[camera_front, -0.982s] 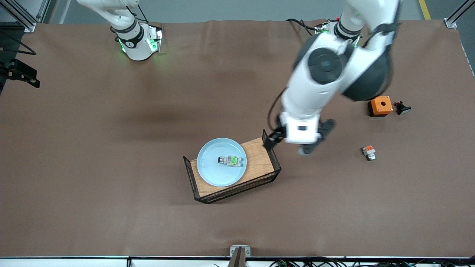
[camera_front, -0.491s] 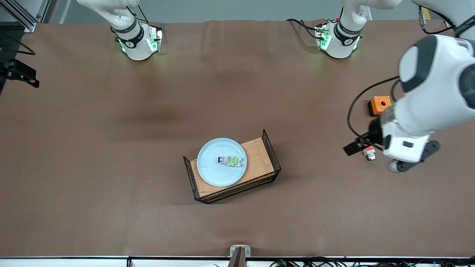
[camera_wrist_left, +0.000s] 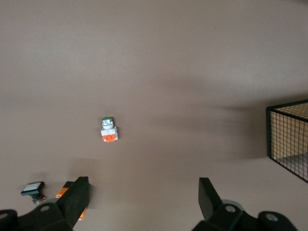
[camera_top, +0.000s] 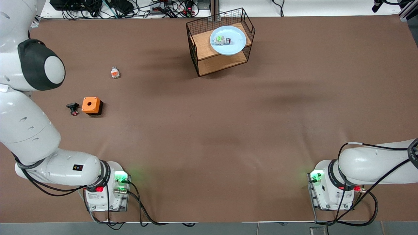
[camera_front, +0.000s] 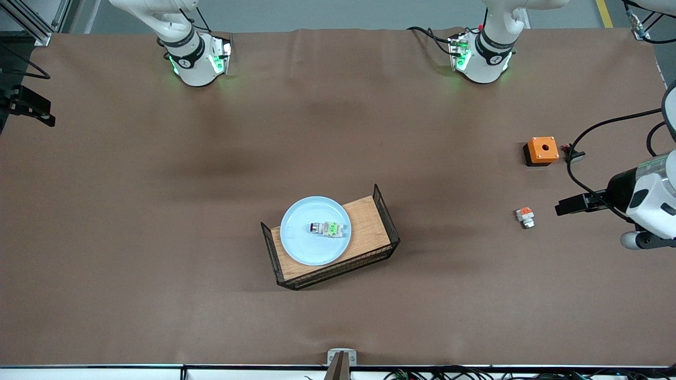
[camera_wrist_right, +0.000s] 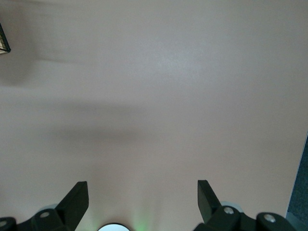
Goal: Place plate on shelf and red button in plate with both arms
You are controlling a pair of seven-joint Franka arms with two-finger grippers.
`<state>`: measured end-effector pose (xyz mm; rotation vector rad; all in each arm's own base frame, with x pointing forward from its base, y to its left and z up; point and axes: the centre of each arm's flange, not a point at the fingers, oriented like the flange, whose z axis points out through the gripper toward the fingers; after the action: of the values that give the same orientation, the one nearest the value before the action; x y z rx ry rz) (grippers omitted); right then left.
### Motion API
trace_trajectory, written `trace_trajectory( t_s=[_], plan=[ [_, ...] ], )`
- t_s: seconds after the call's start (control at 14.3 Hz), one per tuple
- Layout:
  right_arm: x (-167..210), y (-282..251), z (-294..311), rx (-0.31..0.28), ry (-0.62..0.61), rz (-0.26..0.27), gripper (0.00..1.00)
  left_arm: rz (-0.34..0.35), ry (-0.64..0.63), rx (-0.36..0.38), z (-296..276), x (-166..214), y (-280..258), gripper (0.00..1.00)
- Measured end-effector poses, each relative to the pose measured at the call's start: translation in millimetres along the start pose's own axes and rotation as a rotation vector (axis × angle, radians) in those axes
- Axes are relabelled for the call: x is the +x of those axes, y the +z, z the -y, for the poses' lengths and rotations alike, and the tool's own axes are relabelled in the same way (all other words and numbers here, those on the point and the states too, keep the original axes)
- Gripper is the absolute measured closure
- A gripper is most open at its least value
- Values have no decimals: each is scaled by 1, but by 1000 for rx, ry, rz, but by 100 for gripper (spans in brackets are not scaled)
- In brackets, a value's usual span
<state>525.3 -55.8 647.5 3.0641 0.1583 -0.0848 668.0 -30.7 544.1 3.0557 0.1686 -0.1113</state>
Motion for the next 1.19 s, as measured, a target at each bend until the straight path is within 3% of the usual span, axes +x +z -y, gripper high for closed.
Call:
trace_trajectory(
  t_s=[0.35,0.56,0.7,0.91,1.19],
  plan=[
    [1,-1,0,-1,-1,-7,0,-21,60,-16,-6,-34,-40,0],
    [1,-1,0,-2,0,-7,0,-33,83,-30,1,-81,-72,0],
    [1,-1,0,-2,0,-8,0,-39,106,-2,-1,-116,-84,0],
    [1,-1,0,-2,0,-9,0,-44,134,19,-7,-156,-86,0],
    [1,-1,0,-3,0,-12,0,-71,135,18,-4,-177,-80,0]
  ],
)
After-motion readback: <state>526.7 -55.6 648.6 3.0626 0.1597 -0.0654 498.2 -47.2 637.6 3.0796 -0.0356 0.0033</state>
